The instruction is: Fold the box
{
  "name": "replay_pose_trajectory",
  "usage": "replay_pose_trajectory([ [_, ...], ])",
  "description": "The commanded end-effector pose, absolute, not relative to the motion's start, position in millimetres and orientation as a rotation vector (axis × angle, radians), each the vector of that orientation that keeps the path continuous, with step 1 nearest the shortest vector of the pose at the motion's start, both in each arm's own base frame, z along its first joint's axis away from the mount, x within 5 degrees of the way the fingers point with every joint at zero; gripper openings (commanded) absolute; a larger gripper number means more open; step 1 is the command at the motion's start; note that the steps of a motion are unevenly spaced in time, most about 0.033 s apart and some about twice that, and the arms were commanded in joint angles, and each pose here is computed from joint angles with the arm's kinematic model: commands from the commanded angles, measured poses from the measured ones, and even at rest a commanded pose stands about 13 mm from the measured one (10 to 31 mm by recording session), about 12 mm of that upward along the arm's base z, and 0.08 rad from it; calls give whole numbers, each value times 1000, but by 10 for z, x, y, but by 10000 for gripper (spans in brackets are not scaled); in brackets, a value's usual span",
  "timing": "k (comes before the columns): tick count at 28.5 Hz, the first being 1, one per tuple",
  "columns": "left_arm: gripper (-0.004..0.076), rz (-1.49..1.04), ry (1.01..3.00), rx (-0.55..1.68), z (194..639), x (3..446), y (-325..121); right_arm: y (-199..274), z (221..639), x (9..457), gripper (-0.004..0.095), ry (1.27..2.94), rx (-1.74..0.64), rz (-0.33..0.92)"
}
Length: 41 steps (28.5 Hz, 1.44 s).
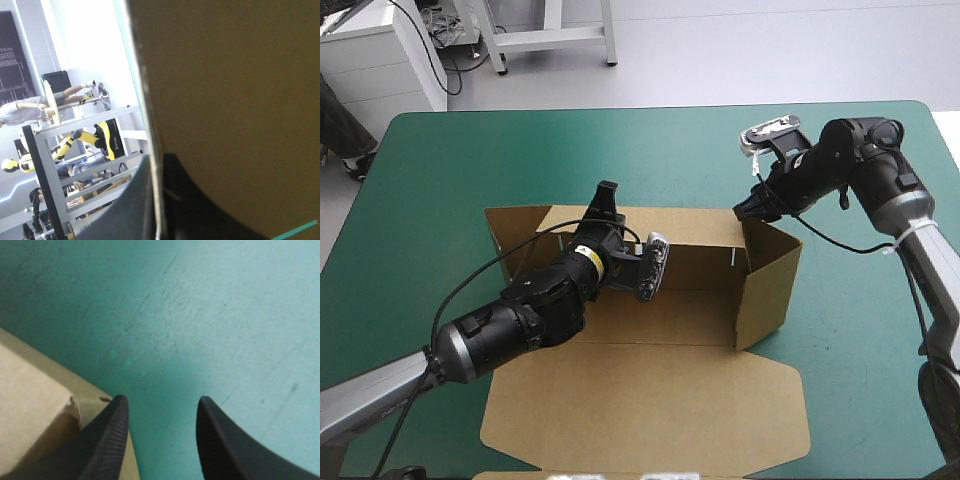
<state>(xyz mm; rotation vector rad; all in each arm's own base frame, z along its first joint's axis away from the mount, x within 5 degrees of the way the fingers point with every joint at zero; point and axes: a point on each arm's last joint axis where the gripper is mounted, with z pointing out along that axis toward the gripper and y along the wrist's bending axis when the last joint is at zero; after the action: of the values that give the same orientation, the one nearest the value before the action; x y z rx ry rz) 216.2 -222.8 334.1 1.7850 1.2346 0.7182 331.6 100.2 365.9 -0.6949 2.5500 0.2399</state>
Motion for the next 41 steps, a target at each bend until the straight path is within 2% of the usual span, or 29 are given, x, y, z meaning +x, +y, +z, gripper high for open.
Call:
replay_pose_trajectory([
  [1, -8, 707, 1209, 1746, 3482, 2111, -2213, 955, 3878, 3180, 399, 2515, -735, 249],
  [4, -8, 707, 1209, 1746, 3482, 2111, -2213, 959, 3880, 3139, 399, 2535, -744, 272],
  [7, -8, 708, 1207, 1748, 3482, 2111, -2213, 1026, 3989, 3034, 399, 2491, -751, 355],
  [10, -8, 711, 1203, 1751, 3482, 2111, -2213, 1069, 4018, 2987, 386, 2477, -769, 365],
  [22, -8, 705, 1209, 1749, 3480, 2110, -2214, 1120, 3655, 2664, 376, 2567, -805, 434],
  [25, -8, 705, 1209, 1749, 3480, 2110, -2214, 1110, 3682, 2503, 376, 2520, -784, 487],
  [32, -8, 703, 1206, 1748, 3481, 2109, -2217, 1255, 3653, 2216, 376, 2400, -820, 525],
  [38, -8, 703, 1206, 1748, 3481, 2109, -2217, 1389, 3539, 2129, 376, 2421, -802, 562],
  [41, -8, 706, 1210, 1749, 3480, 2110, -2212, 1416, 3537, 2111, 376, 2407, -795, 539],
])
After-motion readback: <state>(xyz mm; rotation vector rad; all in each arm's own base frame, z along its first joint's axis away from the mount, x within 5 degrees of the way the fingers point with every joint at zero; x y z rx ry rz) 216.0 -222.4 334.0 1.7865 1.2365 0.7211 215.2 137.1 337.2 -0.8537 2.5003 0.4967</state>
